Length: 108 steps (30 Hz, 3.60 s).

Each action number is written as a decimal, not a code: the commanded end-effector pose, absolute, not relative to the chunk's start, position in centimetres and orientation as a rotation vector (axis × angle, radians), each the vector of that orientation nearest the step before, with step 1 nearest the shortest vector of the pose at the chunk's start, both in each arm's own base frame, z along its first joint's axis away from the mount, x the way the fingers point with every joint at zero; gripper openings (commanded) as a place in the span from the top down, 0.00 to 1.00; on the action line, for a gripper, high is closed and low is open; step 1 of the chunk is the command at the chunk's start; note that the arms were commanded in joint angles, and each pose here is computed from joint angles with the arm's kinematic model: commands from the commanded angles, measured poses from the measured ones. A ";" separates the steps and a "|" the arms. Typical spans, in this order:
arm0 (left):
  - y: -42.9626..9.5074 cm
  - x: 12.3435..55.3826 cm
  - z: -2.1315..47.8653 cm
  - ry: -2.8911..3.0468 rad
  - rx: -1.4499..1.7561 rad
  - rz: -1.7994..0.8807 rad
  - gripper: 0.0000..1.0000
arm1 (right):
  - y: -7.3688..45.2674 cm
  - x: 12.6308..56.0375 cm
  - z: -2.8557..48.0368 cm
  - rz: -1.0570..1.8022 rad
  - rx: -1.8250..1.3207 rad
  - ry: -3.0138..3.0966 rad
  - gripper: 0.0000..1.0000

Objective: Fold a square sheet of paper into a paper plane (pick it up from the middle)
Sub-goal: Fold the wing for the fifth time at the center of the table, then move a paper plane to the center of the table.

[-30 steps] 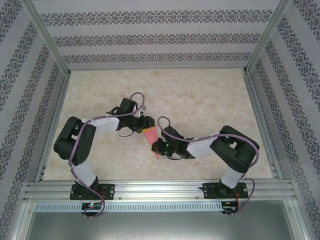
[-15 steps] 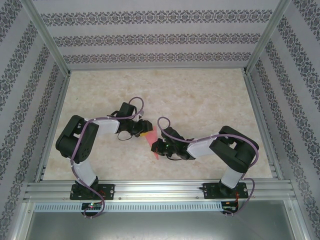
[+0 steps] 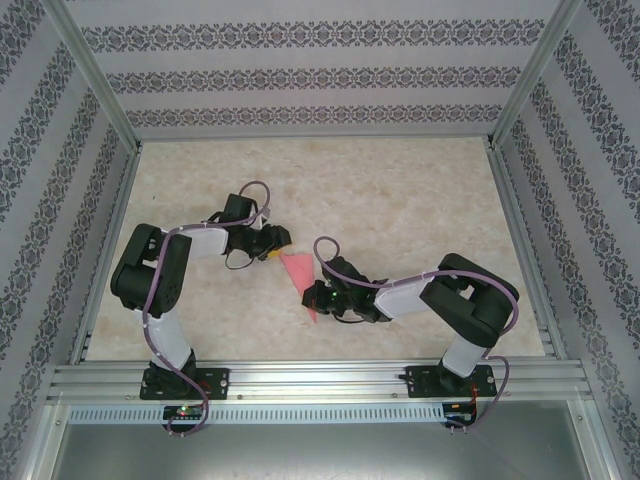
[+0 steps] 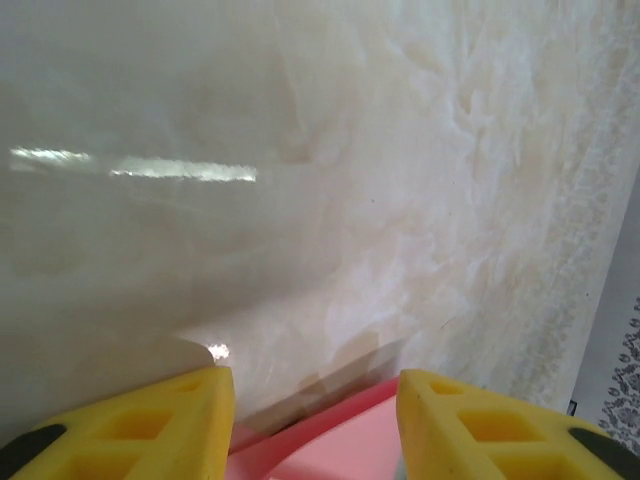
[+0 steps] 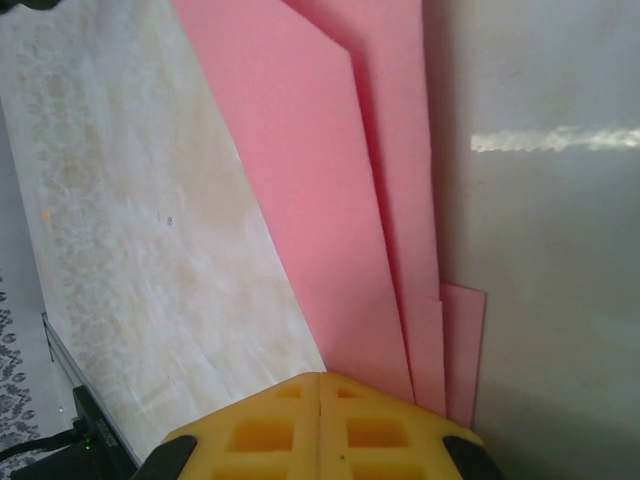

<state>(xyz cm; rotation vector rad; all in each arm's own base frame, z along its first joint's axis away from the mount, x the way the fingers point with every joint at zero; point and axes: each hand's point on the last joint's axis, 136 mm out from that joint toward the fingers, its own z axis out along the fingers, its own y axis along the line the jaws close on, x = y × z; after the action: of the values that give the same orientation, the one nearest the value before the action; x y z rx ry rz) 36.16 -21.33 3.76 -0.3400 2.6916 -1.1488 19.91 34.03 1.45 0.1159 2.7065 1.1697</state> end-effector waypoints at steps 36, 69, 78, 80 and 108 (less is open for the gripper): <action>-24.1 27.9 4.2 3.022 0.023 -0.067 0.25 | 24.1 24.6 4.7 0.761 0.307 2.575 0.55; -22.2 26.1 5.9 2.943 -0.008 -0.180 0.72 | 32.7 23.2 4.4 1.047 -0.001 2.612 0.53; -21.9 26.1 5.9 2.938 -0.020 -0.176 0.73 | 34.6 22.9 4.4 1.103 -0.058 2.617 0.54; -21.8 26.2 5.9 2.937 -0.020 -0.172 0.73 | 34.8 22.7 4.6 1.109 -0.075 2.617 0.55; -21.2 25.9 6.2 2.922 -0.035 -0.158 0.77 | 34.9 22.2 5.3 1.071 -0.161 2.573 0.51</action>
<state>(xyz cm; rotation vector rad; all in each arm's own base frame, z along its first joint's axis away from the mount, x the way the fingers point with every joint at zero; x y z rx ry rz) 25.29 -21.36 5.35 -0.0080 2.9670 -0.1457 21.52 34.31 3.43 -0.1258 2.6527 1.0502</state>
